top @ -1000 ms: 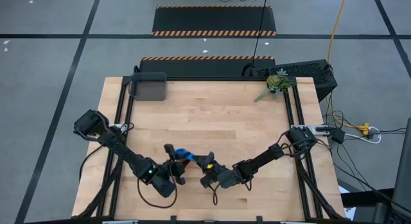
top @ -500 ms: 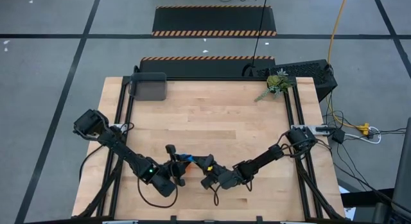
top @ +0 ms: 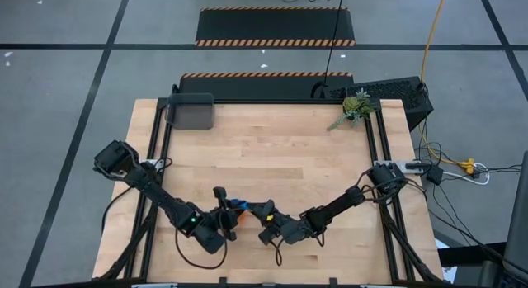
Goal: Nest measuring cups in basket
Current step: Put the stacked measuring cups into the black bin
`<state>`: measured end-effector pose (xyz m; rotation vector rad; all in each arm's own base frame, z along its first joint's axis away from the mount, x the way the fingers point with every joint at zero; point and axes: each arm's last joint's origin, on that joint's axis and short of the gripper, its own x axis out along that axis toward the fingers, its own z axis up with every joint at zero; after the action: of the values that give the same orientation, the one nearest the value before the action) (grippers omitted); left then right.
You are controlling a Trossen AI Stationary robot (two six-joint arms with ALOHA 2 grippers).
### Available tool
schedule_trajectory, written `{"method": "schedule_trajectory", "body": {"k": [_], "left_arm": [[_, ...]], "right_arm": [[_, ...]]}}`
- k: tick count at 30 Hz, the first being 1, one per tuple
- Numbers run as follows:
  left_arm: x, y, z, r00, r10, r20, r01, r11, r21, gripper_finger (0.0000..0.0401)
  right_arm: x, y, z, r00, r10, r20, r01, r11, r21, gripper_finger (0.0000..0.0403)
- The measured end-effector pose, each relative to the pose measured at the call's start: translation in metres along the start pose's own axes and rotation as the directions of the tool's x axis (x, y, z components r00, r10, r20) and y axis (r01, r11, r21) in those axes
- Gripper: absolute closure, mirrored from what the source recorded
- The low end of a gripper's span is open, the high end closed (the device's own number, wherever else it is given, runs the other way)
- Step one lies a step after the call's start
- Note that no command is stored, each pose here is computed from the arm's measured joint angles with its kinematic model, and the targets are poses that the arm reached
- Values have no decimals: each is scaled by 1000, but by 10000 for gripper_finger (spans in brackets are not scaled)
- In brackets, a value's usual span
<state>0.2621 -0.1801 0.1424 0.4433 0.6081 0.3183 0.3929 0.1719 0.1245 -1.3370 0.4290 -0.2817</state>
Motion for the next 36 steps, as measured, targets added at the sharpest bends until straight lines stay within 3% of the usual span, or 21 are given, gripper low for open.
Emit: {"method": "schedule_trajectory", "body": {"k": [14, 25, 29, 36], "left_arm": [[-8, -7, -1, 999, -31, 13, 30, 993, 112, 315], [-14, -12, 0, 998, -26, 55, 16, 984, 177, 305], [-14, -11, 0, 998, -8, 59, 0, 991, 135, 269], [-20, -17, 1, 996, -31, 84, 26, 998, 64, 153]], "right_arm": [[0, 1, 1, 998, 26, 51, -30, 997, 73, 258], [0, 1, 2, 997, 32, 75, -44, 986, 162, 325], [0, 1, 2, 997, 33, 71, -43, 988, 146, 330], [0, 1, 2, 998, 29, 60, -37, 990, 135, 331]]}}
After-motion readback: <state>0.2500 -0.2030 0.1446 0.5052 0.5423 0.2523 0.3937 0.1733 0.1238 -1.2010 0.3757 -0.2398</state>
